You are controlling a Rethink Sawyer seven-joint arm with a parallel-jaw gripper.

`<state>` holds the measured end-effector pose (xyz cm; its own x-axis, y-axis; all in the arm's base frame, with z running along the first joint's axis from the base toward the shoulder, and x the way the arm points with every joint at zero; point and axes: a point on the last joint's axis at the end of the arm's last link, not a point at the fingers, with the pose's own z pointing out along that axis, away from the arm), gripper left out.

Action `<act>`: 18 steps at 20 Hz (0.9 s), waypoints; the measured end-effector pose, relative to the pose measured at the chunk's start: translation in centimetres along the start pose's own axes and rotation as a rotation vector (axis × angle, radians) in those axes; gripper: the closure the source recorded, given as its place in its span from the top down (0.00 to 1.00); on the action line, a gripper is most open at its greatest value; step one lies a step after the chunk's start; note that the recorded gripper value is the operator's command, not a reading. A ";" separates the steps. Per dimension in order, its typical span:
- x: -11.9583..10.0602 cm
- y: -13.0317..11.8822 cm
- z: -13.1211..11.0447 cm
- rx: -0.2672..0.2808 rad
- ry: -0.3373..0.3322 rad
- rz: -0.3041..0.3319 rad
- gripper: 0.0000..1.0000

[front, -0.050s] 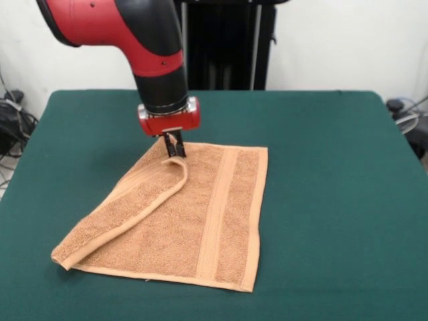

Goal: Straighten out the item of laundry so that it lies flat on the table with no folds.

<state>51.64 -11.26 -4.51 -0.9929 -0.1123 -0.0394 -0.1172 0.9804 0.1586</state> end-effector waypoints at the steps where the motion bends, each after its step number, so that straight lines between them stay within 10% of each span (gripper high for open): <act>1: 0.0 0.0 0.0 0.000 0.000 0.000 0.00; 18: -0.4 0.5 -3.6 0.058 -0.085 -0.024 0.00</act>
<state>51.93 -11.34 -0.89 -0.9842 -0.1241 -0.1260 -0.1369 0.9856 0.0991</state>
